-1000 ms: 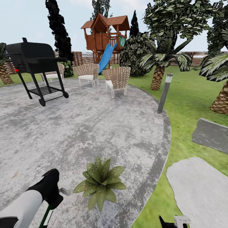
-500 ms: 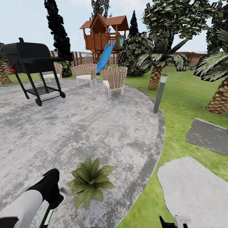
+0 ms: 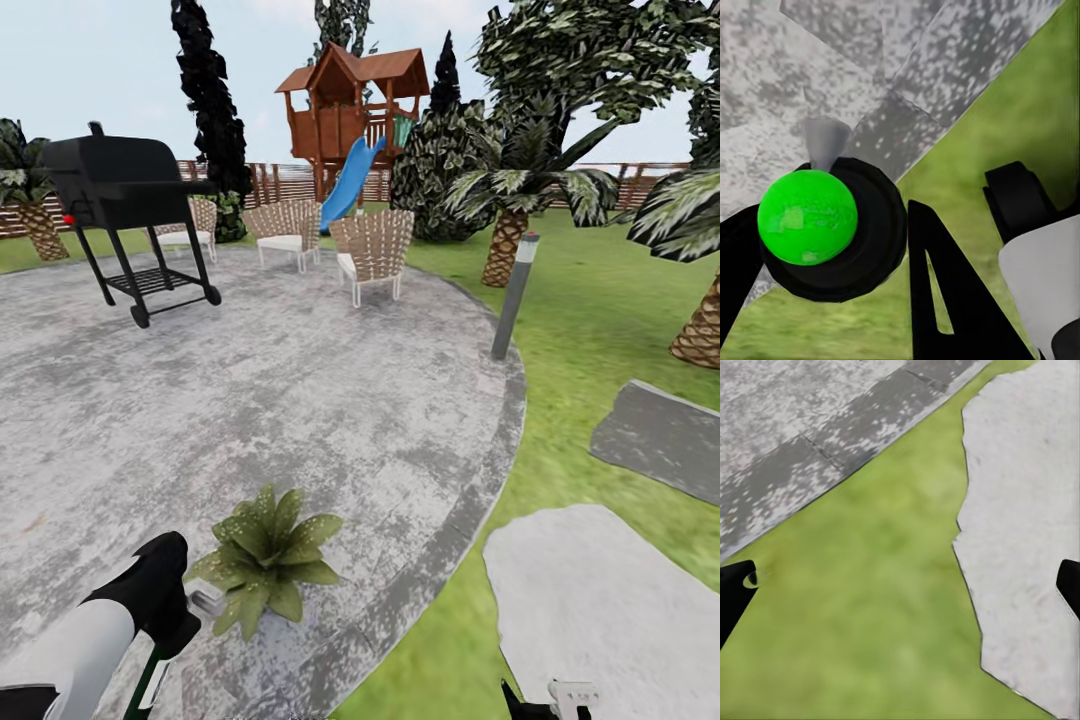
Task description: Pick up the pesticide atomizer in the garden and spray insectifuge to fully cover both potted plants in the garden.
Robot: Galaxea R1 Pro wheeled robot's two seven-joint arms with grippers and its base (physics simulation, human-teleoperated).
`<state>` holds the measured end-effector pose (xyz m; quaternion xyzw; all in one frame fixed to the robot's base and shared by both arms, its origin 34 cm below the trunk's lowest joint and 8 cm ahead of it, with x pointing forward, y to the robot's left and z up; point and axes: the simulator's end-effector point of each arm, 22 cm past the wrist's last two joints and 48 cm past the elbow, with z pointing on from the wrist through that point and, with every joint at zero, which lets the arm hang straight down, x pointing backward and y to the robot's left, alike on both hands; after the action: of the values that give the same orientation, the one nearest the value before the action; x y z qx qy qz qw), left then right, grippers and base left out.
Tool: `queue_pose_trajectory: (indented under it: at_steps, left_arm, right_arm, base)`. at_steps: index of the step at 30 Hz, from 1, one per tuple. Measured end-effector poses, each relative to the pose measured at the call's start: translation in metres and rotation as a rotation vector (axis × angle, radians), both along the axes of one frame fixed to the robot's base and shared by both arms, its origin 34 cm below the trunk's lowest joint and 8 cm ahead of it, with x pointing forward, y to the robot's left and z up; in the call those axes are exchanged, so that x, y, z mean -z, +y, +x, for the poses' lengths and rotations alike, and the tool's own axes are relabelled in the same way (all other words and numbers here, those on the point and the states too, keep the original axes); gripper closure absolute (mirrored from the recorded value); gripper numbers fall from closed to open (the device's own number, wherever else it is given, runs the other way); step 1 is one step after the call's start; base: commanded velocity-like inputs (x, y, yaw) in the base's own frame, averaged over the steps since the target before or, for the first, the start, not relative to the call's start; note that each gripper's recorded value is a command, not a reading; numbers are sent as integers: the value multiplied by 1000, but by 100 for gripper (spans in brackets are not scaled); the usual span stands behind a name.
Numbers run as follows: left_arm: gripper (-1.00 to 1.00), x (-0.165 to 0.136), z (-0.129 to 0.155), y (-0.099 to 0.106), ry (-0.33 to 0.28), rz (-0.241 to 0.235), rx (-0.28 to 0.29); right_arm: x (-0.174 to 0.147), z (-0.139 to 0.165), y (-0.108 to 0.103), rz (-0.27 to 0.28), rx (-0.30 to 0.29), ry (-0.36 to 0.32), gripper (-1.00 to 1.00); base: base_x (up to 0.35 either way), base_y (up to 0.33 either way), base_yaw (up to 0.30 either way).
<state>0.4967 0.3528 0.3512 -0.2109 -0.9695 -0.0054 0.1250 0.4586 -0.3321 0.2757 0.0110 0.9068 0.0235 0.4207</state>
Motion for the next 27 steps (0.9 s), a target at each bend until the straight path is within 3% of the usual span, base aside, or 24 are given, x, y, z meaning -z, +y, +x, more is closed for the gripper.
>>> queue_pose_trajectory:
  at_steps: [4,14,16,20,25,27]
  left_arm:
    - [100,0,-1,0,3,0,0]
    - [100,-5,8,-4,-6,6,8]
    - [100,-12,23,-22,-27,-15,16]
    - [100,-29,53,-29,-69,-24,22]
    - [100,-26,44,-15,-47,15,52]
    - [100,-25,44,-17,-46,11,54]
  right_arm:
    - [0,0,0,0,0,0,-100]
    - [0,0,0,0,0,0,-100]
    - [0,0,0,0,1,0,-100]
    - [0,0,1,2,0,0,-100]
    - [0,0,1,3,0,1,-100]
    - [0,0,1,2,0,1,-100]
  base:
    - [-2,-161,240]
    - [0,-6,16]
    - [0,0,0]
    - [0,0,0]
    - [0,0,12]
    - [0,0,120]
